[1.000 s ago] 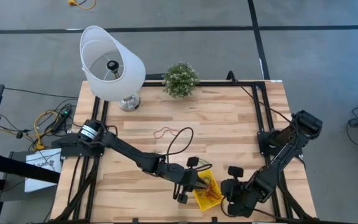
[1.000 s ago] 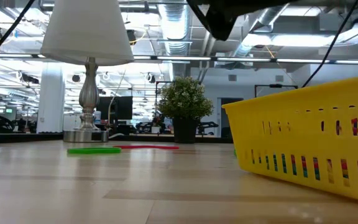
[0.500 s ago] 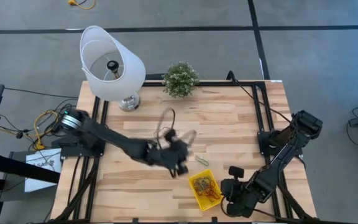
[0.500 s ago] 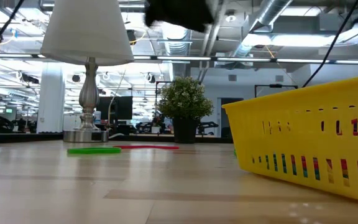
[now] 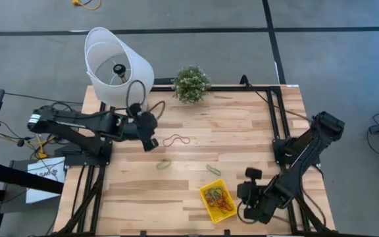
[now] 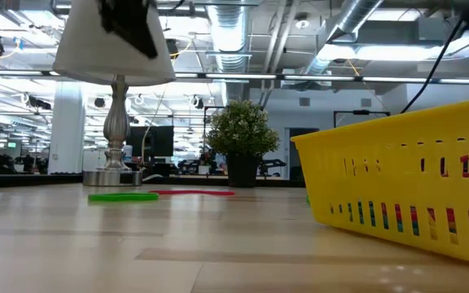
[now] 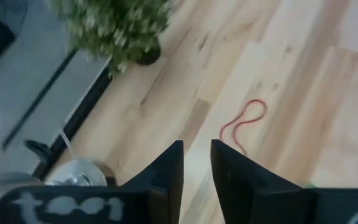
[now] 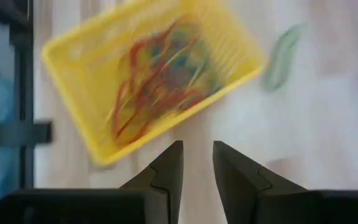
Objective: Pick and place items into bin
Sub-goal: Put the red rubber band into the bin
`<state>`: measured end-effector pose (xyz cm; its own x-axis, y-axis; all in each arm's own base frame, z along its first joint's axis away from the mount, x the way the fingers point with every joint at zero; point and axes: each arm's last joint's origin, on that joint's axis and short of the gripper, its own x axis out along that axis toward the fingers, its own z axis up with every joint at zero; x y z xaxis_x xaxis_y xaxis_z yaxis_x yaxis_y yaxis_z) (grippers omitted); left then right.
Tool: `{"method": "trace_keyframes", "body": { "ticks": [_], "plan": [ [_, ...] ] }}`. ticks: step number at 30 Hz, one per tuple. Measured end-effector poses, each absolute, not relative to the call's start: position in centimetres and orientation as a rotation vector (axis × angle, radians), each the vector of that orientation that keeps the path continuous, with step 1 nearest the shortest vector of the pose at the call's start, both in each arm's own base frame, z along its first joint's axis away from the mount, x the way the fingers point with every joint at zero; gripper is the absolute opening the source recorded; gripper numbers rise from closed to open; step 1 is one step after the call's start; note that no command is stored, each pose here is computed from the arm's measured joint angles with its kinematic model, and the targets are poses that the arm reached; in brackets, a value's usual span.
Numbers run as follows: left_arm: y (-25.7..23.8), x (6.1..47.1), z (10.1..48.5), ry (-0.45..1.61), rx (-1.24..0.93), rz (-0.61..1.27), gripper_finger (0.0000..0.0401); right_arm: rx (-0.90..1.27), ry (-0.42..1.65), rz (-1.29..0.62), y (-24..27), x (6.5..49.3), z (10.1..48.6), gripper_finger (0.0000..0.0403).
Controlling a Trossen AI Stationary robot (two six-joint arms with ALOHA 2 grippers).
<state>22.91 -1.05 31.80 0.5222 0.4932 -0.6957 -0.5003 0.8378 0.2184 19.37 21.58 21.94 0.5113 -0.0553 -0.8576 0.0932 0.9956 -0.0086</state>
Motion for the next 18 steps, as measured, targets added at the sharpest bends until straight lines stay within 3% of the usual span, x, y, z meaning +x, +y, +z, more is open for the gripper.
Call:
{"method": "trace_keyframes", "body": {
  "ticks": [4, 10, 18],
  "plan": [
    [-0.1, 22.4, 26.9, 0.737, -0.143, 0.557, 0.0067, -0.068, 0.859, -0.080, 20.1, 19.2, 24.8, 0.0082],
    [0.0, 24.0, 19.5, 0.505, -0.256, 0.294, 0.0066, -0.088, 0.684, -0.194, 18.8, 18.9, 26.5, 0.0082],
    [1.6, 26.9, 13.9, 0.663, -0.237, 0.379, 0.0112, -0.028, 0.764, -0.238, 19.2, 19.6, 24.0, 0.0082]
  ]
}}
